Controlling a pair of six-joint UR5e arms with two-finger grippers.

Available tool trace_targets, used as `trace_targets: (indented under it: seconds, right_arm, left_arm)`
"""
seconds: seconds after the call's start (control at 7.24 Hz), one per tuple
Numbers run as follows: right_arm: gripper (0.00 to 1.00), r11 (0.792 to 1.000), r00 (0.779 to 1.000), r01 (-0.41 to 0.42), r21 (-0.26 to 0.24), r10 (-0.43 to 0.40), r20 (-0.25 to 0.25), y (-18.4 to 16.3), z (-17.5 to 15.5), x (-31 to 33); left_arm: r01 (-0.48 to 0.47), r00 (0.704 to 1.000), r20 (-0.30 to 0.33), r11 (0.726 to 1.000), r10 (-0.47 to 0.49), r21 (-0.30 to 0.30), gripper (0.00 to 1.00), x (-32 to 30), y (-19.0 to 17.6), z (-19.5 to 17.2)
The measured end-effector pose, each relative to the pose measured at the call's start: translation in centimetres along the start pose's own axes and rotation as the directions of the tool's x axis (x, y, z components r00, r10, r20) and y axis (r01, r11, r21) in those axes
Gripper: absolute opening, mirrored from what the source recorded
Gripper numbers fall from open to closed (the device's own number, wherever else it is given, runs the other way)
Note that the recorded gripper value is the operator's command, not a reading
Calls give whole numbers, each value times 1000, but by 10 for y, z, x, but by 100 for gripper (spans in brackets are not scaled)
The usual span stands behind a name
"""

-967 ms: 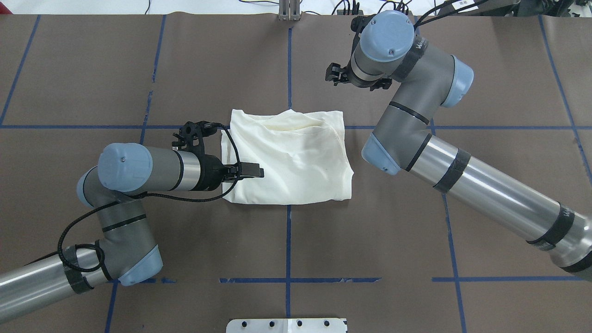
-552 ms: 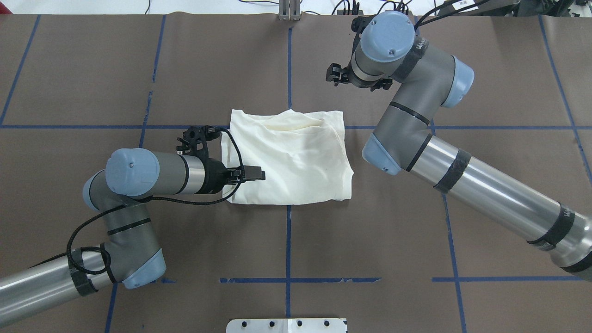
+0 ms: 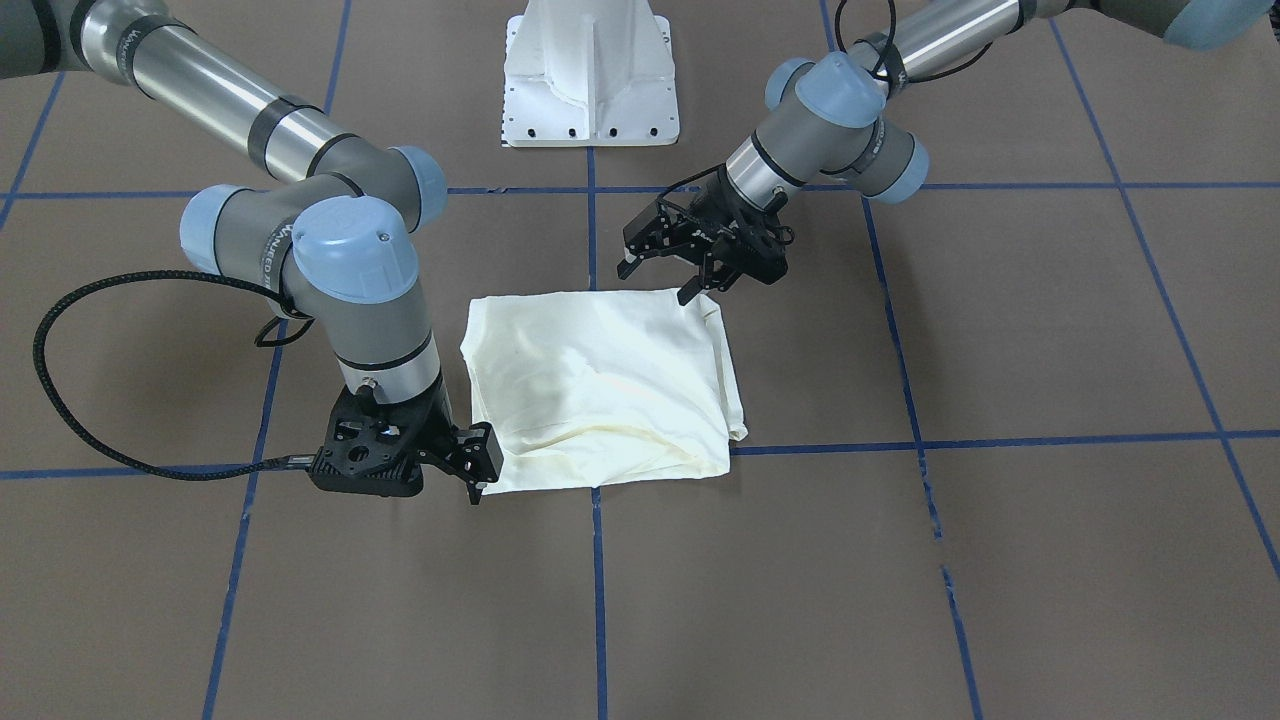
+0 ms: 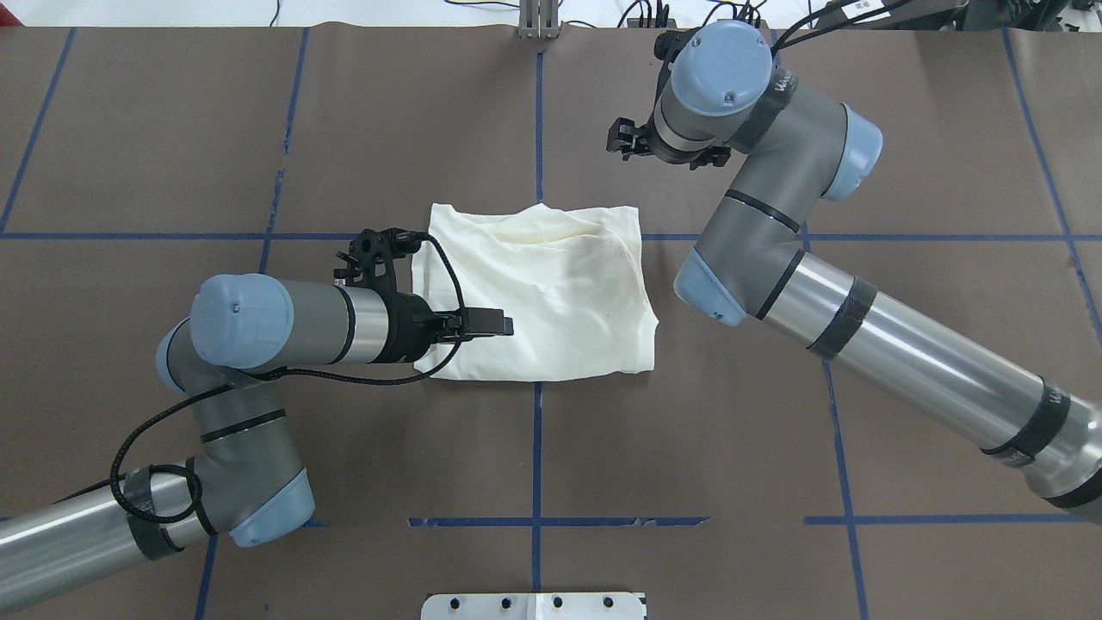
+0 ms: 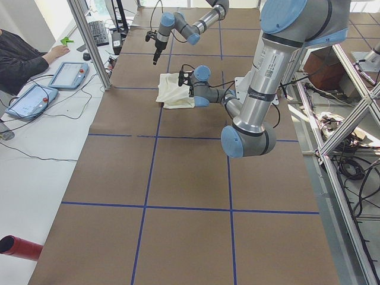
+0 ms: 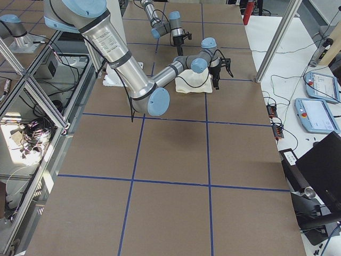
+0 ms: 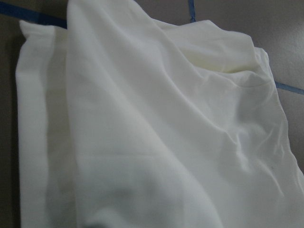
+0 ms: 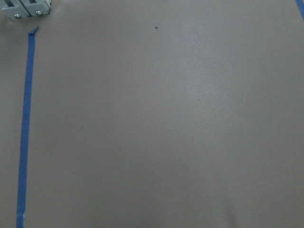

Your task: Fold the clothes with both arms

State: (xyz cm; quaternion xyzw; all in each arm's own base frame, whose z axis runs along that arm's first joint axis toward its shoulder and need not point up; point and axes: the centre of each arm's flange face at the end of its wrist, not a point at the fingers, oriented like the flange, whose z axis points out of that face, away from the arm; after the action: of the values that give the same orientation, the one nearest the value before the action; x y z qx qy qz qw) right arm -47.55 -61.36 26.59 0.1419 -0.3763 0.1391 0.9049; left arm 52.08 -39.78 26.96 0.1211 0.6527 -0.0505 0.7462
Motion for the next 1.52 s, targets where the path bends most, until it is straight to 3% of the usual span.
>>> trace_targets:
  seconds: [0.83, 1.24, 1.52]
  right_arm:
    - [100, 1000, 1000, 1, 0, -1, -1, 0, 0, 0]
    - [100, 1000, 1000, 4, -2, -4, 0, 0, 0, 0]
    - [100, 1000, 1000, 2, -18, -2, 9, -11, -6, 7]
  left_arm:
    - [12, 996, 85, 999, -9, -30, 100, -41, 14, 31]
    - [3, 998, 69, 1000, -1, -28, 100, -33, 12, 26]
    - [-4, 997, 74, 1000, 4, -2, 100, -24, -13, 8]
